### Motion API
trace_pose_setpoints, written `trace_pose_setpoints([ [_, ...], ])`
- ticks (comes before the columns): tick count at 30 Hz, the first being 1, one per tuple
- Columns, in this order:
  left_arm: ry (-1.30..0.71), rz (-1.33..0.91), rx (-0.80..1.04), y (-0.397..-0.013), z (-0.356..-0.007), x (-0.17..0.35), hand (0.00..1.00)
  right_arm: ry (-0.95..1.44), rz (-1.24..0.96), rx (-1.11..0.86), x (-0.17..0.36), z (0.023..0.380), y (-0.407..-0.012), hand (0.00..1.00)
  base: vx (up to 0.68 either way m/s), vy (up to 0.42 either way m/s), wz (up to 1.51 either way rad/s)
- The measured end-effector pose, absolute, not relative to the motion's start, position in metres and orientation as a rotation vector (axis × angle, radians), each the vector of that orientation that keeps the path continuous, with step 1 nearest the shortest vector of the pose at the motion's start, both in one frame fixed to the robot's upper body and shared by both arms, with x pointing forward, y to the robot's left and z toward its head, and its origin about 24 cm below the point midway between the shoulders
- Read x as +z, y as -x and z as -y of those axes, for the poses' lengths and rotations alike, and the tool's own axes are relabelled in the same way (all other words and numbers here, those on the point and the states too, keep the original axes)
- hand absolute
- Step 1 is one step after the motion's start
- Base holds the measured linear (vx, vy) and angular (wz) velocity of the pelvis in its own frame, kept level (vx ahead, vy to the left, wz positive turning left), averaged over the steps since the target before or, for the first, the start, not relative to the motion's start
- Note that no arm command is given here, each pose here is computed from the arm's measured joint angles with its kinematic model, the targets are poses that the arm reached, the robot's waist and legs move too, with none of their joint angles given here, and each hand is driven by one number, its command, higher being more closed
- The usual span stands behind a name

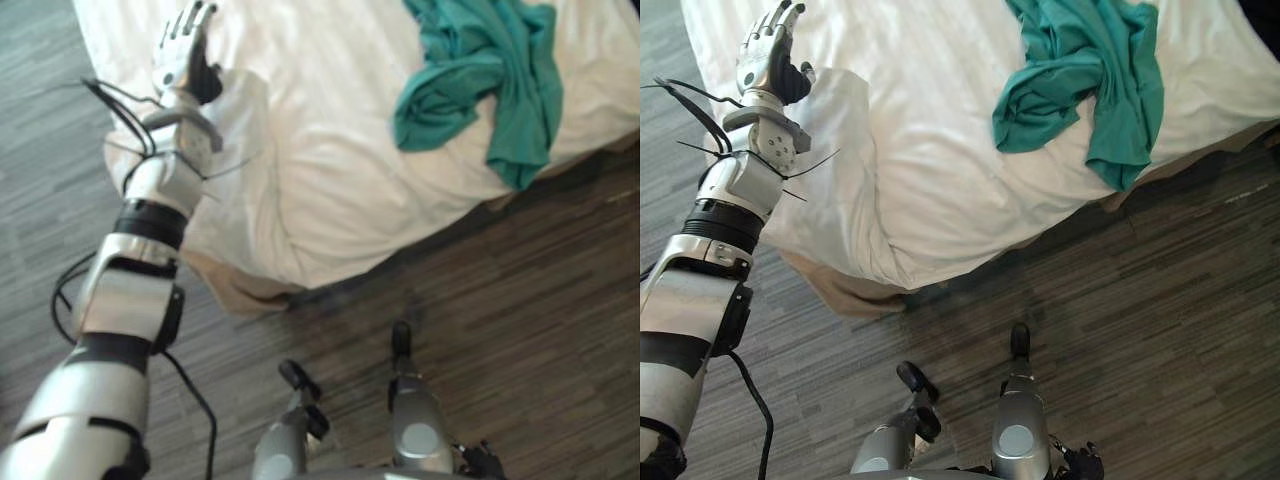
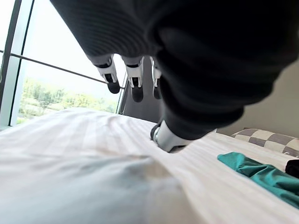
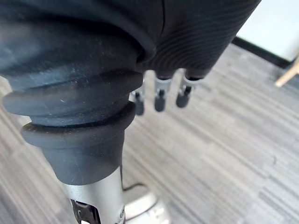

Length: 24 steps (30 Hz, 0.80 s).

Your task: Tidy the bed and pick cloth on bed and put in laundry

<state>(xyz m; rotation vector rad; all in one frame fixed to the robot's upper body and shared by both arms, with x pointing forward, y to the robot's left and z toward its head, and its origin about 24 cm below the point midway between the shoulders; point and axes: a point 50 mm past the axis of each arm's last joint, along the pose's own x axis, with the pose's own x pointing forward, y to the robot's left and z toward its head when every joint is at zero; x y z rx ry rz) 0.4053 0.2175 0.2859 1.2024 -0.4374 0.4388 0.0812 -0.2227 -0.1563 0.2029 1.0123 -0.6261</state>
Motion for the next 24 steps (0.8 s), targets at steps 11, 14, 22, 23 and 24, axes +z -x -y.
trace_pose_setpoints([
  [11, -1.280, 0.329, 0.386, -0.406, -0.237, 0.258, 1.00, -0.140, -0.984, -0.552, -0.152, 0.223, -0.099, 0.00, 0.08, -0.007, 0.02],
  [14, -1.301, 0.304, 0.365, -0.403, -0.246, 0.254, 1.00, -0.127, -0.976, -0.545, -0.151, 0.224, -0.103, 0.00, 0.12, -0.037, -0.18],
  [22, -1.432, 0.163, 0.112, -0.394, -0.245, 0.192, 1.00, -0.112, -1.028, -0.531, -0.155, 0.223, -0.086, 0.00, 0.15, -0.100, 0.05],
  [23, -1.415, 0.141, 0.053, -0.387, -0.247, 0.174, 1.00, -0.084, -1.008, -0.520, -0.152, 0.229, -0.093, 0.00, 0.12, -0.105, -0.20],
  [24, -1.390, 0.126, 0.002, -0.380, -0.245, 0.157, 1.00, -0.056, -0.996, -0.516, -0.150, 0.236, -0.097, 0.00, 0.07, -0.050, -0.20],
])
